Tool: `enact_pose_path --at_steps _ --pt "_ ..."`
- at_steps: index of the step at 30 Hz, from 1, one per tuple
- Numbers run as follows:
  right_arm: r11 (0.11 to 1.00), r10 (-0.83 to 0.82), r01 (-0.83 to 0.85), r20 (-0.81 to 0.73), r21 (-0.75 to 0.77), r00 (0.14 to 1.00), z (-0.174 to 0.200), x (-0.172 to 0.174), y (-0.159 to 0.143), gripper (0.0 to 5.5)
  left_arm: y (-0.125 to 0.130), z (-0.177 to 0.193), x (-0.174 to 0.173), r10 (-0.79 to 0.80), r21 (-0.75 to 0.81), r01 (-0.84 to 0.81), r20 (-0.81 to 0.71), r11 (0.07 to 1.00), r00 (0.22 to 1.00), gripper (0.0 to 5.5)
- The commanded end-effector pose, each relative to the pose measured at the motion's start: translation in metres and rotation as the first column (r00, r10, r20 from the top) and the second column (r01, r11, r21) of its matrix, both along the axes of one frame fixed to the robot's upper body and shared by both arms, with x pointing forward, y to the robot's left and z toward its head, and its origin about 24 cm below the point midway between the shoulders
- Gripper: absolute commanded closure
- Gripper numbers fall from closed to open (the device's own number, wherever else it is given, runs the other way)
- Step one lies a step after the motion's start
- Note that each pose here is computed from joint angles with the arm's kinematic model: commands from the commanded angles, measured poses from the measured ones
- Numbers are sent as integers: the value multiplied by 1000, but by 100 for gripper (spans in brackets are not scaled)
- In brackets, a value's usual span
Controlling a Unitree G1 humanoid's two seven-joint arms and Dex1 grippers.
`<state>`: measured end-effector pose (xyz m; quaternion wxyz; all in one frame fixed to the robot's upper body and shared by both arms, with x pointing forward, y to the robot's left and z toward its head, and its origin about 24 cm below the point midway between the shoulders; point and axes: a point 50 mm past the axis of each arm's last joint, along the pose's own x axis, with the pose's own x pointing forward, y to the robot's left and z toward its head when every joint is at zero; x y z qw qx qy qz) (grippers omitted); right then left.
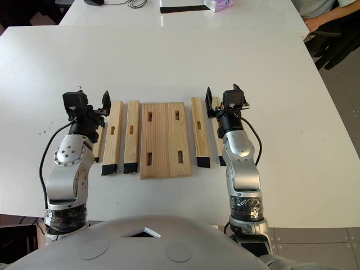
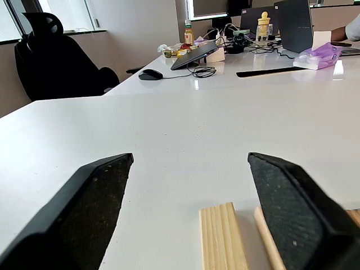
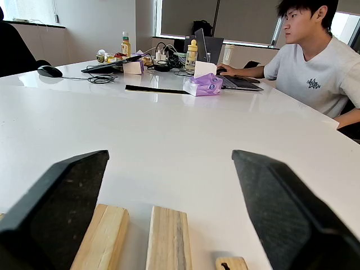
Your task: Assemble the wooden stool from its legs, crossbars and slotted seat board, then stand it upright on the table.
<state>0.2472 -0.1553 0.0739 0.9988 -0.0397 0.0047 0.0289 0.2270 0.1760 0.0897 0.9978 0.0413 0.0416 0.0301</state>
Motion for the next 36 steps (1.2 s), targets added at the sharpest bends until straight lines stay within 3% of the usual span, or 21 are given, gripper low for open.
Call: enact_pose_path --at_steps 1,26,36 --pt "1000 -14 14 -3 4 1000 2 -1 -1 145 -3 -1 -5 -34 -9 34 -27 999 999 170" --pt "992 -65 68 -30 109 997 8 -5 -3 145 -4 1 -14 -40 -9 40 -115 999 992 170" --pt "994 -90 90 -11 61 996 11 -5 -8 145 -3 4 -11 -12 -29 9 -96 1000 995 170"
